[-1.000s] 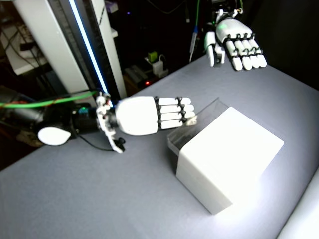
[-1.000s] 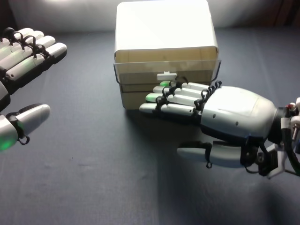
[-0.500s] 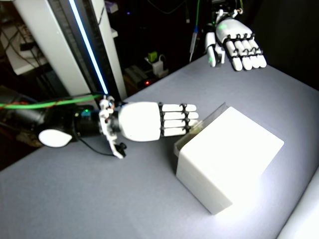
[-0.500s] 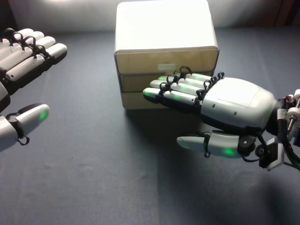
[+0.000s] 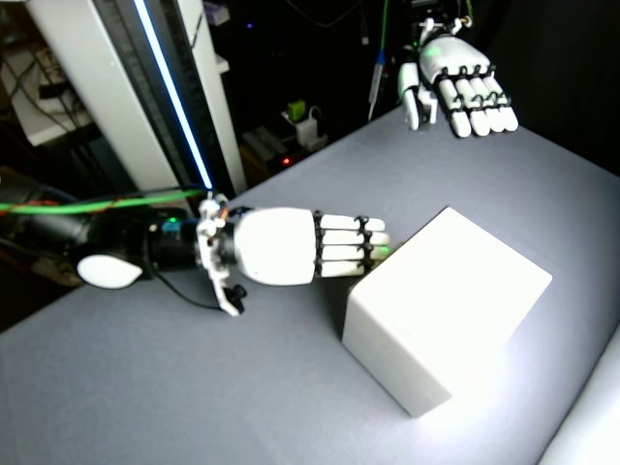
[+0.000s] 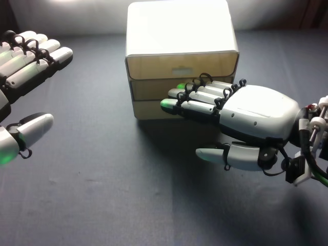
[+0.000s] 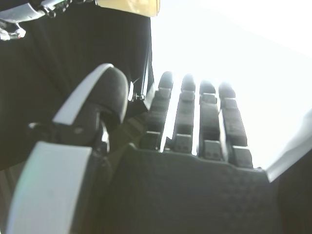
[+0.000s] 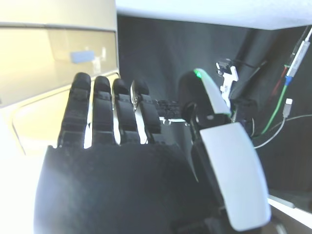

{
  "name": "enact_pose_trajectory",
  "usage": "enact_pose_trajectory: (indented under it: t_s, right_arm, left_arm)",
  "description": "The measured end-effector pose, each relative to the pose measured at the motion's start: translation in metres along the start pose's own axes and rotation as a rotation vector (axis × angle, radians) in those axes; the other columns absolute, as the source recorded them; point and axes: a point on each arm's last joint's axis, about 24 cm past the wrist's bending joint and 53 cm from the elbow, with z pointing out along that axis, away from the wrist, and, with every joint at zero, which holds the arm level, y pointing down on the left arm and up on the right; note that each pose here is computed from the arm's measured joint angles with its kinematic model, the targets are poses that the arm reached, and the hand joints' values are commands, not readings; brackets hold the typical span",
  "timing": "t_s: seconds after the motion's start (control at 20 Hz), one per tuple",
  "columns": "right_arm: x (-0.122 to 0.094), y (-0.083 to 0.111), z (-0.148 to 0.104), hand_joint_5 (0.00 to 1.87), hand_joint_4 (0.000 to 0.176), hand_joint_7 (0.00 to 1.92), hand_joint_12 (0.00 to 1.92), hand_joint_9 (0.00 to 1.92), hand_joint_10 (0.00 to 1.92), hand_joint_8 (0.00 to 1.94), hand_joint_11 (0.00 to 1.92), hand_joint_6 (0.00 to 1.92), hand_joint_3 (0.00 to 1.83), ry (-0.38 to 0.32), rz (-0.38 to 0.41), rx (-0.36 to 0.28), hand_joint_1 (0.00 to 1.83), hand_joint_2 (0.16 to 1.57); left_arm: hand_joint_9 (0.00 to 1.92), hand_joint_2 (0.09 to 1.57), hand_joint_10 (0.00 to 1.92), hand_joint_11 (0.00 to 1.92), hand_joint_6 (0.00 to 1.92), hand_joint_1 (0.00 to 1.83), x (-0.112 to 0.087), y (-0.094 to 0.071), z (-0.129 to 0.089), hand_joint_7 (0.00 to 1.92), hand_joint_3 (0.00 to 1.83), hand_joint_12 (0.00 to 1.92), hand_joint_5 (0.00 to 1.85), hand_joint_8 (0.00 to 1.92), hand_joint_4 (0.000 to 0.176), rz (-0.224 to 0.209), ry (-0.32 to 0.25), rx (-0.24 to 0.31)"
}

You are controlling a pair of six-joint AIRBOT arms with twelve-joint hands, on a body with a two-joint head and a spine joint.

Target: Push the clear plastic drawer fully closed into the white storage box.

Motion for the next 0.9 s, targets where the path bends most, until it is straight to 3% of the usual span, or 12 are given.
enact_pose_trajectory:
  t_s: [0.2, 0.3, 0.35, 0.45, 0.55, 0.6, 0.75, 0.8, 0.85, 0.9]
  right_arm:
    - [-0.001, -0.001, 0.000, 0.12, 0.000, 0.00, 0.00, 0.00, 0.00, 0.00, 0.00, 0.00, 0.00, -0.003, 0.000, 0.002, 0.61, 1.49]
    - [0.001, 0.001, 0.000, 0.07, 0.000, 0.03, 0.01, 0.01, 0.00, 0.01, 0.02, 0.00, 0.00, 0.000, 0.003, -0.001, 0.41, 1.50]
    - [0.003, 0.004, 0.001, 0.05, 0.000, 0.04, 0.19, 0.04, 0.00, 0.01, 0.00, 0.01, 0.00, 0.002, 0.008, -0.007, 0.38, 1.50]
    - [0.007, 0.018, 0.001, 0.16, 0.000, 0.15, 0.52, 0.15, 0.03, 0.02, 0.00, 0.02, 0.00, 0.008, 0.029, -0.048, 0.41, 1.51]
    - [0.009, 0.034, -0.001, 0.28, 0.000, 0.33, 1.09, 0.33, 0.06, 0.03, 0.00, 0.04, 0.00, 0.013, 0.050, -0.105, 0.39, 1.53]
    - [0.008, 0.041, -0.004, 0.32, 0.000, 0.38, 1.17, 0.37, 0.04, 0.01, 0.00, 0.02, 0.00, 0.013, 0.045, -0.123, 0.39, 1.53]
    - [-0.011, 0.055, -0.017, 0.35, 0.000, 0.42, 1.27, 0.42, 0.03, 0.01, 0.00, 0.02, 0.00, -0.024, 0.029, -0.166, 0.61, 1.48]
    - [-0.015, 0.061, -0.021, 0.36, 0.000, 0.43, 1.31, 0.43, 0.03, 0.01, 0.00, 0.01, 0.00, -0.034, 0.029, -0.180, 0.66, 1.45]
    - [-0.017, 0.067, -0.026, 0.32, 0.000, 0.37, 1.18, 0.36, 0.02, 0.01, 0.00, 0.01, 0.00, -0.039, 0.026, -0.200, 0.66, 1.45]
    - [-0.017, 0.071, -0.031, 0.34, 0.000, 0.38, 1.16, 0.36, 0.02, 0.01, 0.00, 0.02, 0.00, -0.040, 0.029, -0.217, 0.78, 1.41]
  left_arm:
    - [0.00, 1.57, 0.00, 0.00, 0.00, 0.22, 0.000, 0.000, 0.000, 0.00, 0.09, 0.00, 0.00, 0.00, 0.015, 0.000, 0.000, 0.000]
    - [0.00, 1.57, 0.00, 0.00, 0.00, 0.20, 0.000, 0.000, 0.000, 0.00, 0.08, 0.00, 0.00, 0.00, 0.011, 0.000, 0.000, 0.000]
    - [0.00, 1.57, 0.00, 0.00, 0.00, 0.17, 0.000, 0.000, 0.000, 0.00, 0.08, 0.00, 0.00, 0.00, 0.013, 0.000, 0.000, -0.001]
    - [0.00, 1.57, 0.00, 0.00, 0.00, 0.14, 0.000, 0.001, -0.001, 0.00, 0.11, 0.00, 0.00, 0.00, 0.000, 0.000, 0.001, -0.001]
    - [0.00, 1.57, 0.00, 0.00, 0.00, 0.13, -0.001, 0.000, -0.001, 0.00, 0.10, 0.00, 0.00, 0.00, 0.018, 0.000, -0.005, 0.001]
    - [0.00, 1.57, 0.00, 0.00, 0.00, 0.10, -0.001, 0.001, -0.002, 0.00, 0.12, 0.00, 0.00, 0.00, 0.023, 0.000, -0.006, -0.001]
    - [0.00, 1.57, 0.00, 0.00, 0.00, 0.03, -0.002, 0.002, -0.002, 0.00, 0.12, 0.00, 0.00, 0.00, 0.037, -0.001, -0.008, -0.005]
    - [0.00, 1.57, 0.00, 0.00, 0.00, 0.04, -0.002, 0.001, -0.002, 0.00, 0.12, 0.00, 0.00, 0.00, 0.033, -0.001, -0.008, -0.002]
    - [0.00, 1.57, 0.00, 0.00, 0.00, 0.07, -0.001, 0.000, -0.002, 0.00, 0.12, 0.00, 0.00, 0.00, 0.032, -0.005, -0.008, -0.003]
    - [0.00, 1.57, 0.00, 0.00, 0.00, 0.10, 0.000, 0.000, -0.002, 0.00, 0.11, 0.00, 0.00, 0.00, 0.021, -0.005, -0.006, -0.002]
